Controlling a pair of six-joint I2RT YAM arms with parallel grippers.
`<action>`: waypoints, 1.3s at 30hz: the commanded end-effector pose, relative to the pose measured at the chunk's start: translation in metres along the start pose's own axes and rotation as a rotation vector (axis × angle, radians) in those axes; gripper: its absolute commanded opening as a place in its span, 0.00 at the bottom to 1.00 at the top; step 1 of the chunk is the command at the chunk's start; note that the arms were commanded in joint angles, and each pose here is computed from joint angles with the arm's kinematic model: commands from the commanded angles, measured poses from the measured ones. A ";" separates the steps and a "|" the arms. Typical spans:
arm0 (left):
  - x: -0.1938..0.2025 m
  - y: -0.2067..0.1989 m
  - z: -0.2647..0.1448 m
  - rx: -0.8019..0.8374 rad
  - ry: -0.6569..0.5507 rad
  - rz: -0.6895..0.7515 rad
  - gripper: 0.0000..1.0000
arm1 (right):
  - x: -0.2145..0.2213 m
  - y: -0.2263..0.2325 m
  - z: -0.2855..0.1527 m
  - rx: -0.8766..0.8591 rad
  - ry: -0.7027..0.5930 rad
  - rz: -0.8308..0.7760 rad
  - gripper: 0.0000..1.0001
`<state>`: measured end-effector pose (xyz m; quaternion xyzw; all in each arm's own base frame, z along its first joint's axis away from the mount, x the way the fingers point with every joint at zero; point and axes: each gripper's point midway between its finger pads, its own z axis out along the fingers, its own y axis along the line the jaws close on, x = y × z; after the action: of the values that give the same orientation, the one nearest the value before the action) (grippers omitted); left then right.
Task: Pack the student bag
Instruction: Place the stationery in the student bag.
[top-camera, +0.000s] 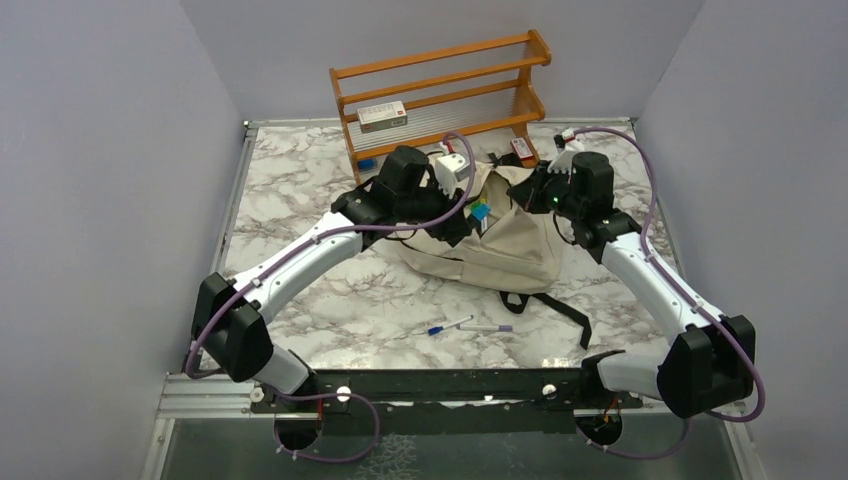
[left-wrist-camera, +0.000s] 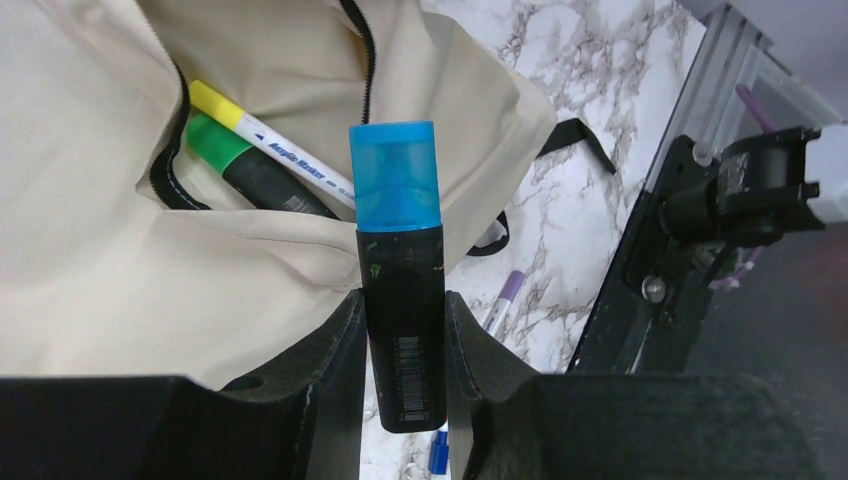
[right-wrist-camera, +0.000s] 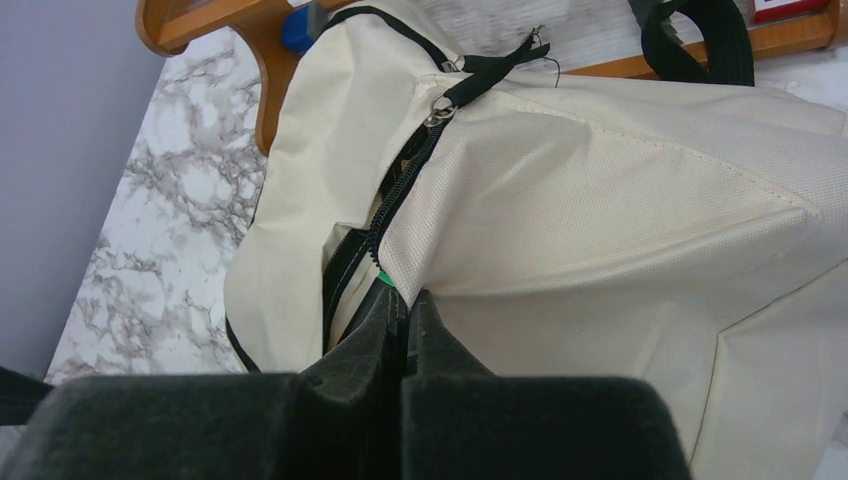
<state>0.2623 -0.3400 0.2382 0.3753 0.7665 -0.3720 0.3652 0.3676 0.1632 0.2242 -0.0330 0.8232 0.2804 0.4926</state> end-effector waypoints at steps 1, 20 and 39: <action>-0.006 0.006 0.001 0.004 0.040 -0.148 0.00 | -0.012 0.008 -0.009 -0.015 -0.046 -0.010 0.01; -0.019 0.049 0.050 -0.092 0.069 -0.326 0.00 | -0.014 0.023 -0.010 -0.099 -0.058 -0.002 0.01; -0.054 0.070 0.105 -0.075 0.026 -0.442 0.00 | -0.026 0.038 -0.018 -0.161 -0.092 -0.010 0.01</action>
<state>0.3647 -0.3990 0.1988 0.1954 0.8617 -0.3823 0.2704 0.3566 0.1698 0.2298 -0.0398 0.8145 0.3074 0.4904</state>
